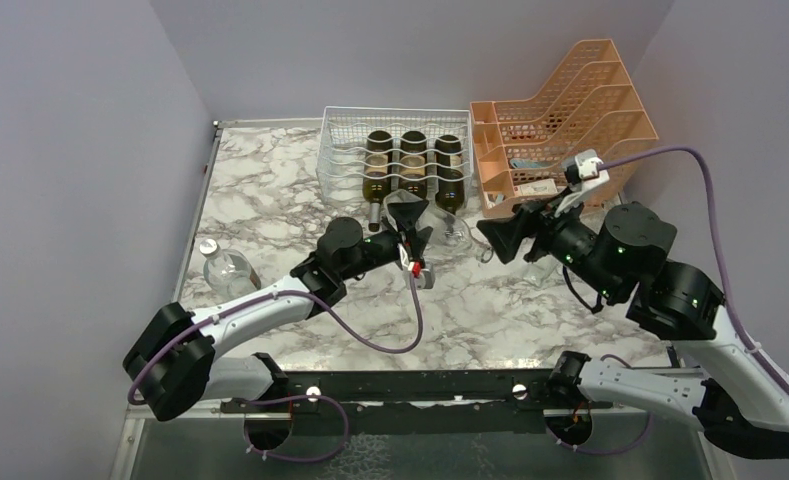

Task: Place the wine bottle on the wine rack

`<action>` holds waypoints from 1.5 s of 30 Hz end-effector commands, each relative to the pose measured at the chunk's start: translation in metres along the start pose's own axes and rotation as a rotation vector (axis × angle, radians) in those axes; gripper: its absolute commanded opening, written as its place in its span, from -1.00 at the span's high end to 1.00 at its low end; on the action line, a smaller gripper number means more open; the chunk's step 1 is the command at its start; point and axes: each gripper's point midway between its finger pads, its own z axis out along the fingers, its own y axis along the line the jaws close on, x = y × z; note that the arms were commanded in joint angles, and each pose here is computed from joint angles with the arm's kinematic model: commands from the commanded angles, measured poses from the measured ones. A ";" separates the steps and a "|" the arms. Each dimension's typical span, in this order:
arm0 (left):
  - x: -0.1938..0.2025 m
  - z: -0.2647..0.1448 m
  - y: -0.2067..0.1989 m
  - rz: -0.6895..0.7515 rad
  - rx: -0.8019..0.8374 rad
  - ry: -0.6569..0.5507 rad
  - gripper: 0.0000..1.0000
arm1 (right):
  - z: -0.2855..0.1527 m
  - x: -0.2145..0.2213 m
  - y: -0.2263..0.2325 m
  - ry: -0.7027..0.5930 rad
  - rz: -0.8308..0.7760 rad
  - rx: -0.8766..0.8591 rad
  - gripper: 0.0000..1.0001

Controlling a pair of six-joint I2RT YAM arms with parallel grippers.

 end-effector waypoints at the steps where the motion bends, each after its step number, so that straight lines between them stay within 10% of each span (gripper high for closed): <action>1: -0.043 0.009 0.051 0.300 -0.078 -0.135 1.00 | -0.012 0.009 -0.004 0.064 -0.057 -0.006 -0.56; 24: -0.086 0.027 0.074 0.621 -0.027 -0.227 1.00 | 0.038 0.088 0.022 0.294 -0.005 -0.071 -0.59; 28: -0.080 0.027 0.071 0.617 -0.007 -0.205 1.00 | 0.042 0.094 0.013 0.298 -0.008 -0.017 -0.30; 34: -0.076 0.027 0.071 0.591 0.004 -0.183 0.99 | 0.045 0.089 0.003 0.255 -0.009 0.036 0.65; 37: -0.073 0.027 0.071 0.548 0.003 -0.169 0.07 | 0.047 0.084 -0.003 0.224 -0.009 0.073 0.93; 39: -0.068 0.028 0.069 0.518 0.009 -0.150 -0.95 | 0.047 0.078 -0.010 0.189 -0.003 0.108 0.98; 45: -0.056 0.023 0.055 0.400 0.029 -0.116 -0.98 | 0.042 0.055 -0.027 0.064 0.044 0.200 0.98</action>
